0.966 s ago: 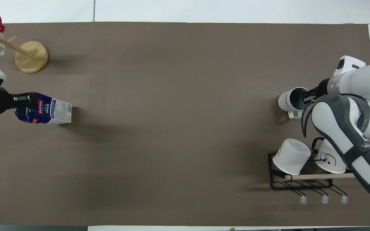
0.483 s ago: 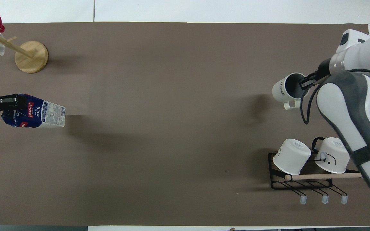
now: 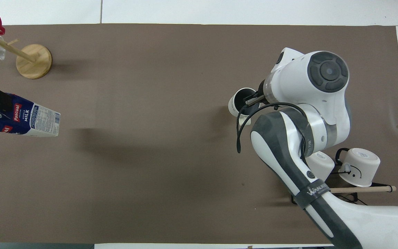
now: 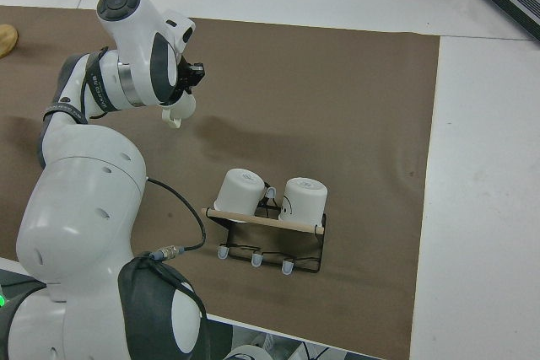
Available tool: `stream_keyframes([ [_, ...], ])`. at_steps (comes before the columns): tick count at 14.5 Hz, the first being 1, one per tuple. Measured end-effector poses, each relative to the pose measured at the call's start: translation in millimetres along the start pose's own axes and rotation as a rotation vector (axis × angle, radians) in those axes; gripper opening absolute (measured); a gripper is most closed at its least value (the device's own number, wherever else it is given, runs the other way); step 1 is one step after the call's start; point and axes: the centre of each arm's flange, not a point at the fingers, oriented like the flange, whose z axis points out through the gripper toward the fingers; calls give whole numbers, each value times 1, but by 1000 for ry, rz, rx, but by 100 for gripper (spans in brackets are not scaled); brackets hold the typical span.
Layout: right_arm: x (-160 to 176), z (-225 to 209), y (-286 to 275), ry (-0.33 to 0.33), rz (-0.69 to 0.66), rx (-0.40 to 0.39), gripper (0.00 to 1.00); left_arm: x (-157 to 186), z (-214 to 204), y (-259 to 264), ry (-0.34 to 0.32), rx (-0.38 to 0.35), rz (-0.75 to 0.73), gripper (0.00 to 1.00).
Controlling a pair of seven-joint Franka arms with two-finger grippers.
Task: Place cup and milk on table
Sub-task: 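Lift the carton with the left gripper while the right gripper carries the mug inward, then set the mug down mid-table with the right gripper while the left gripper carries the carton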
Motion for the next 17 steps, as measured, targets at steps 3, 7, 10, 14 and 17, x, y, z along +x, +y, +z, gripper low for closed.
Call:
stream_keyframes([
  [3,-11,24,-18,-3,-5,1,4,3,6,7,-19,0,25,40],
  [7,-20,37,-26,-5,-33,-14,4,3,7,10,-21,19,45,40],
  [10,-24,46,-31,3,-42,-14,4,2,7,27,-20,48,84,40],
  [14,-25,59,-41,0,-58,-13,4,0,8,77,-1,48,36,40],
  [17,-25,60,-42,-1,-60,-13,4,0,24,149,33,34,-38,40],
])
